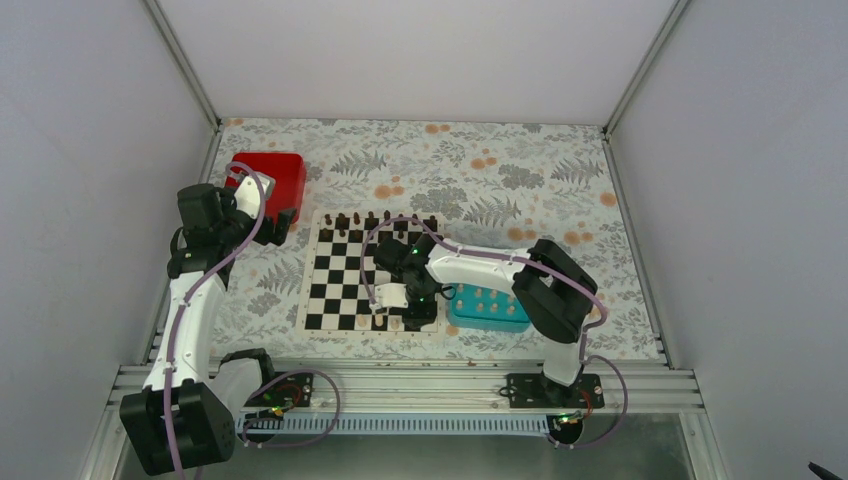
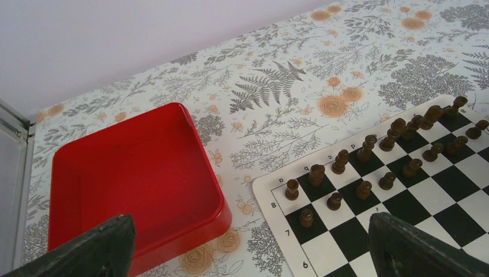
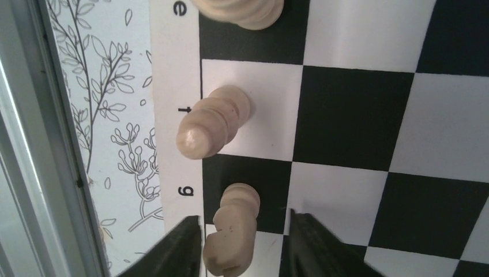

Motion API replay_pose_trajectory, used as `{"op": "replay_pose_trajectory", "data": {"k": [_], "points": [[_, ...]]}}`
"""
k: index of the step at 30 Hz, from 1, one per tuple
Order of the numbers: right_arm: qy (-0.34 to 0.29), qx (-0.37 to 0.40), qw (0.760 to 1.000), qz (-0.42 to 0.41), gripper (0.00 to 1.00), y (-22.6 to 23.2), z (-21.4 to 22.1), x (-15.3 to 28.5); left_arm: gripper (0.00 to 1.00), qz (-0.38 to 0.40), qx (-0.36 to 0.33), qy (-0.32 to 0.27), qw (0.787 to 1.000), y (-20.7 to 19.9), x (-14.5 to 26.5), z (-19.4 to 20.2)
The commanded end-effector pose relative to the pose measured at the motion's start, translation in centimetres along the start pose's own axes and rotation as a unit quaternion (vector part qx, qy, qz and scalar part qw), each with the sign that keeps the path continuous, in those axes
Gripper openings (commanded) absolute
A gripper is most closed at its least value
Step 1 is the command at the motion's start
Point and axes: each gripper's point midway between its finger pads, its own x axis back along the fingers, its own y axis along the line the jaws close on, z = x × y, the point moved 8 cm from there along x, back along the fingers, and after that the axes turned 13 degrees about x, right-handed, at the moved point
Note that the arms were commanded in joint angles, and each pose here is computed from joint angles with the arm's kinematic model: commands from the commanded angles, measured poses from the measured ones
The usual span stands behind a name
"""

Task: Set up the chess pieces on the board
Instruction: Place the chess piece on the chessboard, then pick up the chess piece from the storage box.

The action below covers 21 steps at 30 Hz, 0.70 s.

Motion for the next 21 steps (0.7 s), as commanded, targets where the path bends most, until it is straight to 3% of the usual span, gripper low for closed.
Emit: {"op": "replay_pose_trajectory", "data": {"k": [1,6,15,21], "points": [[-0.011,0.012,1.000,0.020,0.47,0.1,-0.6,1.5,1.00,0.003,-0.006,-0.004,1.000,0.1,-0.1,0.1],[-0.039,-0.002,0.998,0.044,0.58,-0.3,0.3,4.3,1.00,0.002,-0.007,-0.006,1.000,0.0,0.0,0.0],[-0.091,-0.084,0.984,0.127,0.58,-0.9,7.4,11.4,1.00,0.001,-0.007,-0.008,1.000,0.0,0.1,-0.1],[-0.073,-0.160,0.969,0.172,0.56,-0.6,13.8,12.3,1.00,0.000,-0.007,-0.008,1.000,0.0,0.1,-0.2]]}}
